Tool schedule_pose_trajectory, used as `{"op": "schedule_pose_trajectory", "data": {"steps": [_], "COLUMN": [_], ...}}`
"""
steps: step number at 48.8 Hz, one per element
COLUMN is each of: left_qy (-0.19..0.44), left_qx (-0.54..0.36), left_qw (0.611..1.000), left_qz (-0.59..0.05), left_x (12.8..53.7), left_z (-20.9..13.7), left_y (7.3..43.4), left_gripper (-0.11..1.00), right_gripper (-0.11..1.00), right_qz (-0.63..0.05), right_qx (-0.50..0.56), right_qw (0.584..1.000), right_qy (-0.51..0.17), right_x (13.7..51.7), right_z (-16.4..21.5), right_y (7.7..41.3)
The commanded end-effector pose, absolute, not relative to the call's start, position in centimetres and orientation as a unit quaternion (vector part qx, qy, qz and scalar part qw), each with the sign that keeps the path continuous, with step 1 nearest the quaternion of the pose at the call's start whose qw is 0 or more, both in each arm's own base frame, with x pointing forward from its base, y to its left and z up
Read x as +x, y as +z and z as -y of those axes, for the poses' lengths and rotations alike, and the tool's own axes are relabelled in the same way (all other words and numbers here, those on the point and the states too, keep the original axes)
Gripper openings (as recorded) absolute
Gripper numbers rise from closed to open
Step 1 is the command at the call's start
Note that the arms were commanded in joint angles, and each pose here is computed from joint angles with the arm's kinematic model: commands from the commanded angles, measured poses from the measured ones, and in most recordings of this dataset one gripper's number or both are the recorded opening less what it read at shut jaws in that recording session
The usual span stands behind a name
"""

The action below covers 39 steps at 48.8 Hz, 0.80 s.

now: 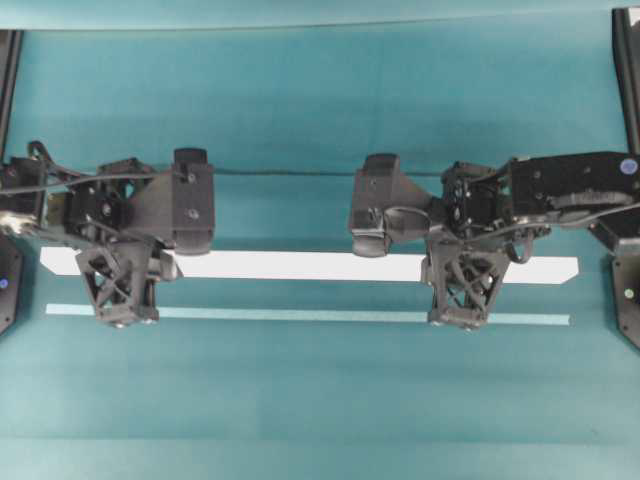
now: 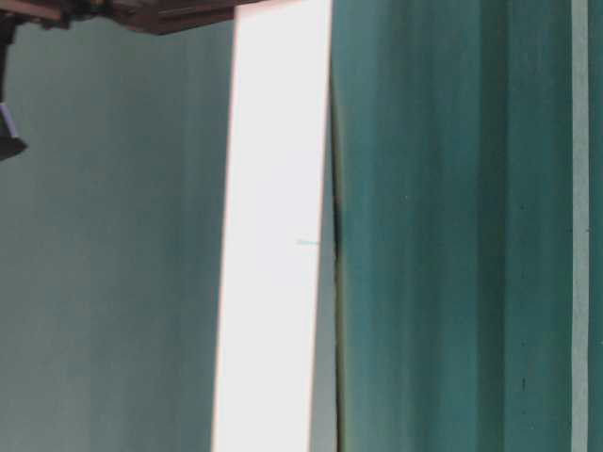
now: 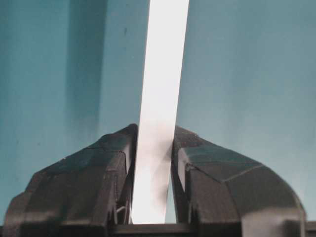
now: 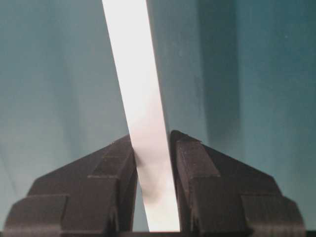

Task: Lift a wooden board with both hands.
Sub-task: 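Lift the white board upward with both grippers together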

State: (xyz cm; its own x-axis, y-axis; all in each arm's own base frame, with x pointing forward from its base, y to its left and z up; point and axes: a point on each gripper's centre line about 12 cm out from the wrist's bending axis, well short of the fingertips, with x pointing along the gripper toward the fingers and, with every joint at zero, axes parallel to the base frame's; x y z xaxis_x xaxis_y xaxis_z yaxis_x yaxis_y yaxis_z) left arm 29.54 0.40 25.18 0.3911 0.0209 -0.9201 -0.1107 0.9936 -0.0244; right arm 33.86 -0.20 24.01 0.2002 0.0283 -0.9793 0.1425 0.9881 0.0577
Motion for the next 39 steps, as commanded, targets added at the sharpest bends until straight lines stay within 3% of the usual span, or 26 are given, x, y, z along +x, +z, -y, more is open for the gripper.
{"op": "schedule_pose_trajectory", "data": {"steps": [1,39], "left_qy": [0.043,0.056], "left_qx": [-0.044,-0.052], "left_qw": [0.846,0.854], "left_qz": [-0.529,-0.514], "left_x": [29.9,29.5], "left_z": [-0.6,-1.4], "left_y": [27.7,35.9], "left_gripper": [0.18,0.18], "right_gripper": [0.22,0.22], "right_qz": [-0.625,-0.625], "right_qx": [0.071,0.076], "right_qw": [0.777,0.776], "right_qy": [-0.039,-0.044], "right_x": [34.2,34.2], "right_z": [0.3,1.1], "right_y": [25.6,36.1]}}
